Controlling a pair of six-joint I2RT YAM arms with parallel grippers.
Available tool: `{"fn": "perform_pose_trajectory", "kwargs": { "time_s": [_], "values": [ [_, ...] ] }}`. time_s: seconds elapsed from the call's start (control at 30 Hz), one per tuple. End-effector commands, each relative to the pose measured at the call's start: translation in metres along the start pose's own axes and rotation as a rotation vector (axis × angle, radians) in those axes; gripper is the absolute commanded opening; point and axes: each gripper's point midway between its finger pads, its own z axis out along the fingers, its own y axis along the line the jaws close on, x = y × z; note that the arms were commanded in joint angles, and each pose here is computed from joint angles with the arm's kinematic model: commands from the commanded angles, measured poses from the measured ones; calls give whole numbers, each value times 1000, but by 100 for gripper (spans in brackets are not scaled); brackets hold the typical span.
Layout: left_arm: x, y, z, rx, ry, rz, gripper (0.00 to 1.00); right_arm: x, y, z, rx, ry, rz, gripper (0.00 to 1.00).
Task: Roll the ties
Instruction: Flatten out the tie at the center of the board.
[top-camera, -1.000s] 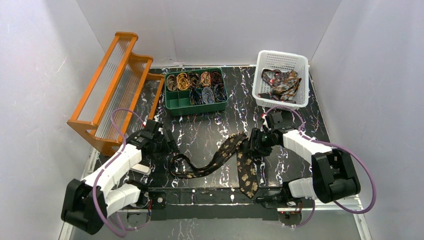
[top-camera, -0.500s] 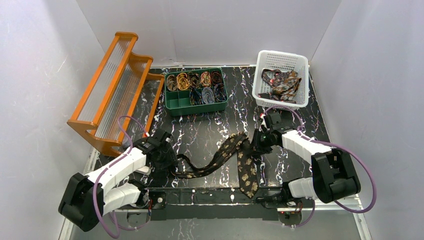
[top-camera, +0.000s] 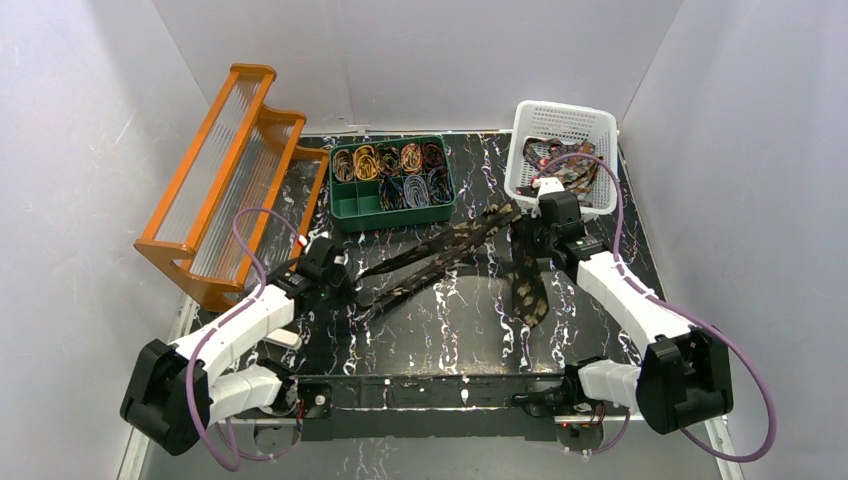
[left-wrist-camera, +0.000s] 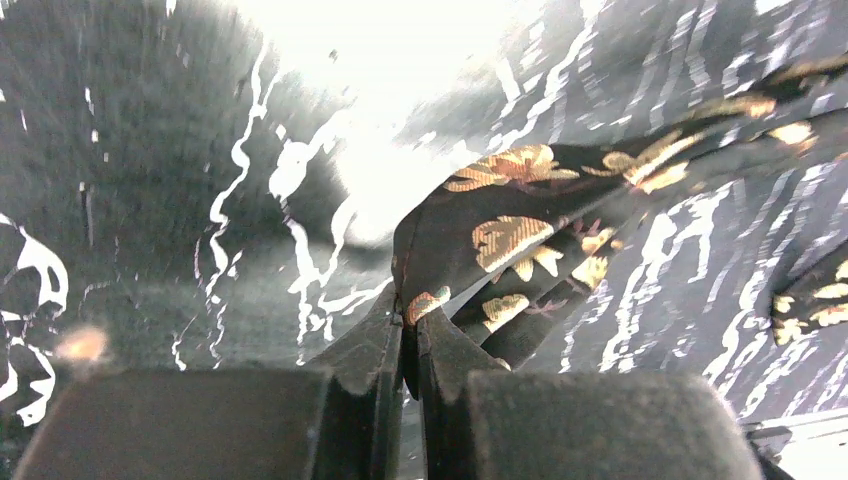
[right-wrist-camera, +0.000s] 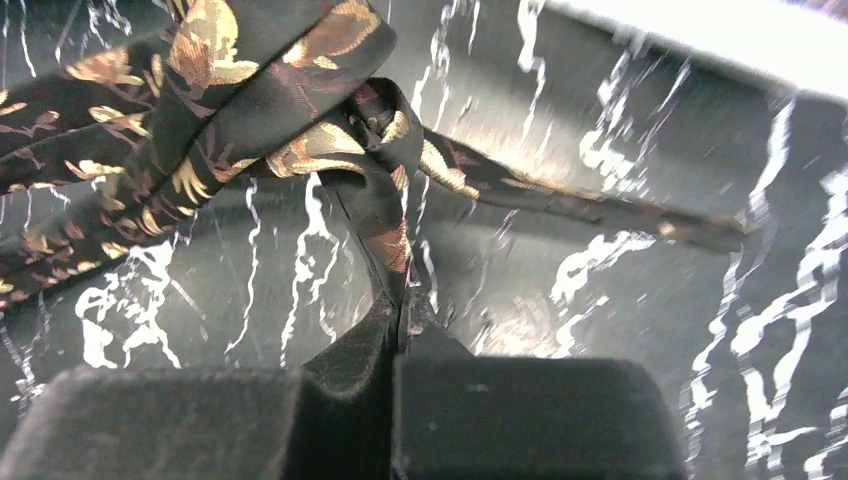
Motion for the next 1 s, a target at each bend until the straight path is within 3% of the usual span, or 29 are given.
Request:
{"fn": "perform_pose_trajectory", "kwargs": {
  "time_s": [0.0,0.13,0.33,0.43,0.63,0.8,0.87,0.97],
  "values": [
    [-42,-21,-15,14,-138,36,0,-69,-6,-21,40,-247,-278,1],
    [-44,-2,-17,-82,-160,24,0,-45,11,-23,17,-228,-549,1],
    [-35,26,-16,-157,-170,-22,0,-16,26,-26,159,-221,-874,1],
    [-33,35,-19,-185,-176,-38,0,-28,32,-31,288,-254,-1052,1],
    [-40,52,-34,-253,-210,-44,0,-61,25,-44,471,-346,-1198,1],
    [-41,56,-38,-269,-218,-58,0,-83,22,-63,559,-401,-1220,1],
    [-42,55,-38,-261,-218,-58,0,-80,28,-62,504,-409,-1230,1],
    [-39,53,-35,-246,-199,-49,0,-31,61,-41,187,-296,-1186,23]
  ]
}}
